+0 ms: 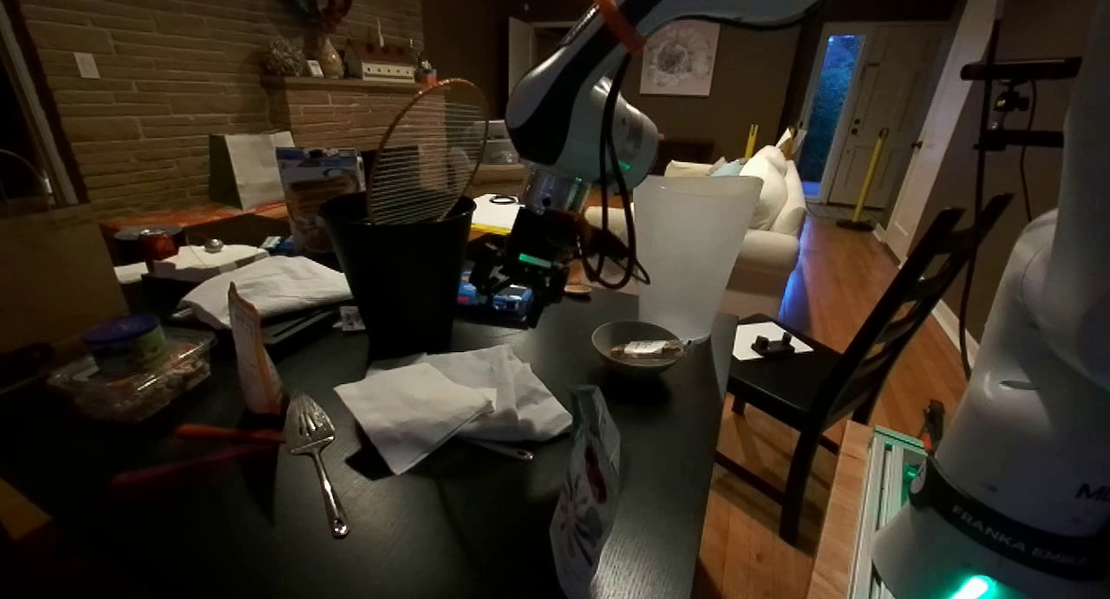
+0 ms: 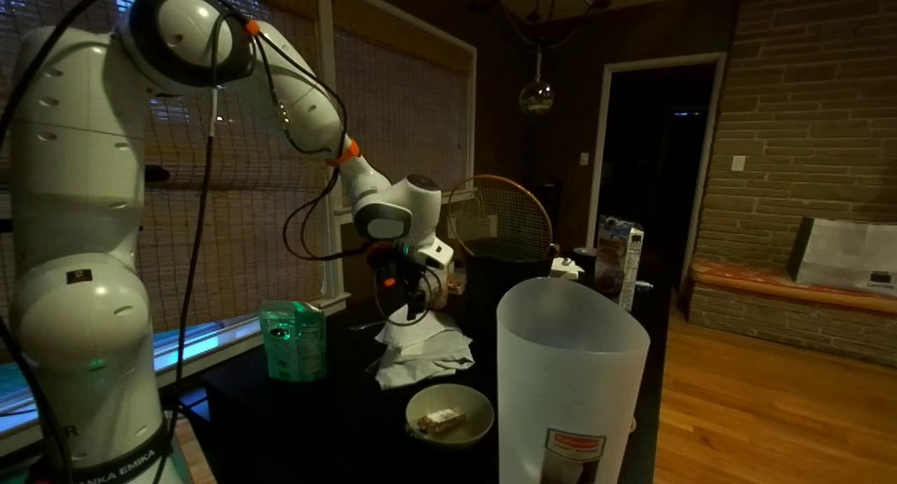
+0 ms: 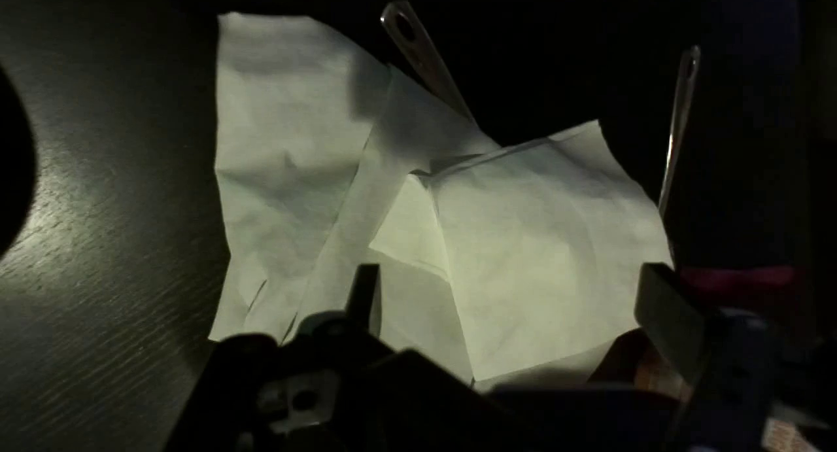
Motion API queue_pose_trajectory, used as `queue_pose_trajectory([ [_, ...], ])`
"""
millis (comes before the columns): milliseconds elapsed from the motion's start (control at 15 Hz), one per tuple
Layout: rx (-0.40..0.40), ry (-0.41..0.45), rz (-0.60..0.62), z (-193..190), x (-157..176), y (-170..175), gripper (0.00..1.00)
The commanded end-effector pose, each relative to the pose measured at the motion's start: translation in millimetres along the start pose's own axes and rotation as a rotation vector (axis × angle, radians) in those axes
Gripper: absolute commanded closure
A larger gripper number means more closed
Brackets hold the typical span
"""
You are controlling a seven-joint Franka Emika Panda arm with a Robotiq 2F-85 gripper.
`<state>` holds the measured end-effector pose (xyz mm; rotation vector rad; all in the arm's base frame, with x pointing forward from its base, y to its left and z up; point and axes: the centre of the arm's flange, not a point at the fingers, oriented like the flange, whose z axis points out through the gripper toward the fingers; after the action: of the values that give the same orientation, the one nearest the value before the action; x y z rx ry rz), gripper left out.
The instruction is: Put the tissue in the grey bowl on the right
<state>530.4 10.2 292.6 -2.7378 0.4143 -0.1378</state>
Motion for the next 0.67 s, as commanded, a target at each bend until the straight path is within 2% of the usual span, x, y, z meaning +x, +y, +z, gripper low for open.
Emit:
queue_pose_trajectory([
  [0,0.166,0.030,0.087,41,-1,22,0.00],
  [200,0.294,0.006,0.087,61,4,24,0.00],
  [333,0.294,-0.006,0.055,78,4,29,0.00],
  [467,0.246,-0.066,-0.006,99,4,39,0.00],
  [600,0.241,-0.091,-0.036,117,3,46,0.00],
])
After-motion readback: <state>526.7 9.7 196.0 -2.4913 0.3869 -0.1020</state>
